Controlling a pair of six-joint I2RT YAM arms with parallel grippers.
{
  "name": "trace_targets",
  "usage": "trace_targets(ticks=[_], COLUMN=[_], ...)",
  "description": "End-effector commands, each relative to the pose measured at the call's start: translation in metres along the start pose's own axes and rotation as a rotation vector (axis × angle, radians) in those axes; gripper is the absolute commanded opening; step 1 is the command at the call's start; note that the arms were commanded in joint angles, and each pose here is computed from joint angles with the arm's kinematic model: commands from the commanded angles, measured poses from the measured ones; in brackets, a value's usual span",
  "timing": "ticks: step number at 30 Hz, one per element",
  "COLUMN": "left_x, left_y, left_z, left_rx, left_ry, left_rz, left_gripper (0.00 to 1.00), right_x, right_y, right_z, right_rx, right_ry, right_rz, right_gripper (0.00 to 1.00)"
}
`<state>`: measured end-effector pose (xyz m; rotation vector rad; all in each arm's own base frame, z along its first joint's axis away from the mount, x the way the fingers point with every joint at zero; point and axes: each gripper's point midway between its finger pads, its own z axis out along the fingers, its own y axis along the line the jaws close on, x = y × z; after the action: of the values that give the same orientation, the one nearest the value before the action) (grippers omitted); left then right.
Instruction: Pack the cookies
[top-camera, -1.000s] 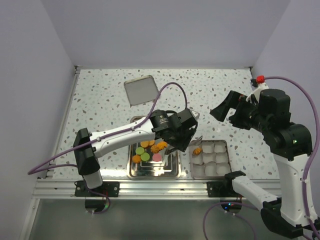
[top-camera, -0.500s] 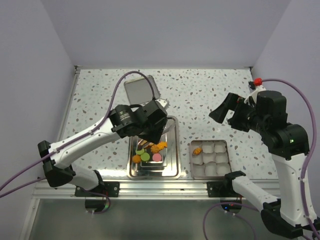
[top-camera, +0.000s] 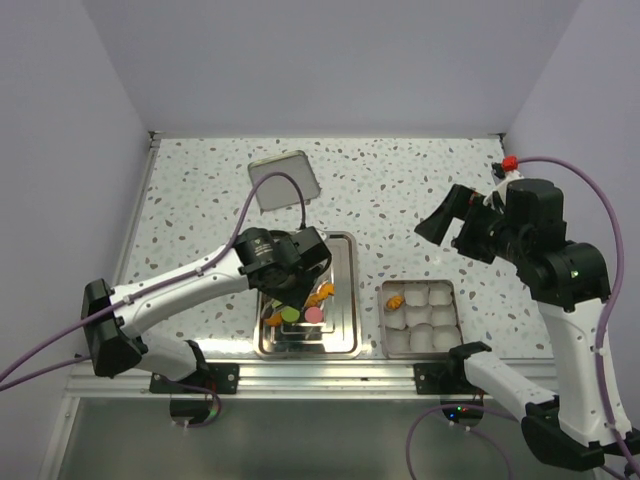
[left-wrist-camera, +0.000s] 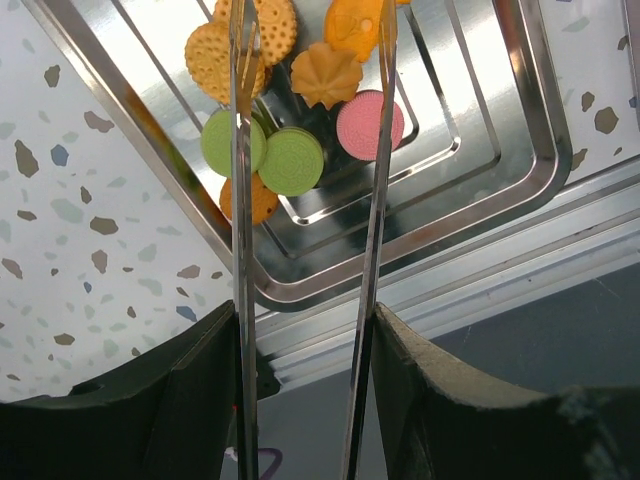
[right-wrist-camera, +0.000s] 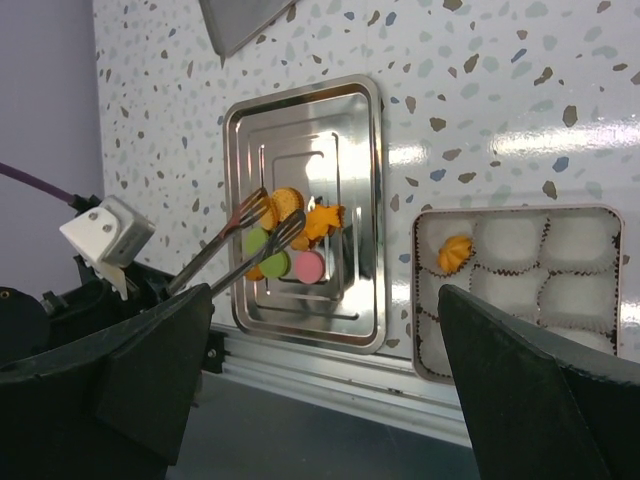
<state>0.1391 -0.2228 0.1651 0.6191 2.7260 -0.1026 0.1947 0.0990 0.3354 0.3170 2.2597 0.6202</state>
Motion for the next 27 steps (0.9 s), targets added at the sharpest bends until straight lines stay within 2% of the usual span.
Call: trace_targets(ticks=[1, 27], left_x=[-0.014, -0.014], left_y=[-0.013, -0.025], left_z=[0.004, 0.039], left_rx=[0.042, 0.034], left_ry=[-0.034, 0.05], left_rz=[0.018, 0.145], left_gripper=[0.56, 0.56], right_x=[-0.002, 0.001], right_y=[0.007, 0.0], right_z=[0.001, 0.014], right_rx=[-0.037, -0.009], right_ry=[-0.009, 0.001], right_rz=[0.01, 0.026], right_gripper=[0.99, 0.99])
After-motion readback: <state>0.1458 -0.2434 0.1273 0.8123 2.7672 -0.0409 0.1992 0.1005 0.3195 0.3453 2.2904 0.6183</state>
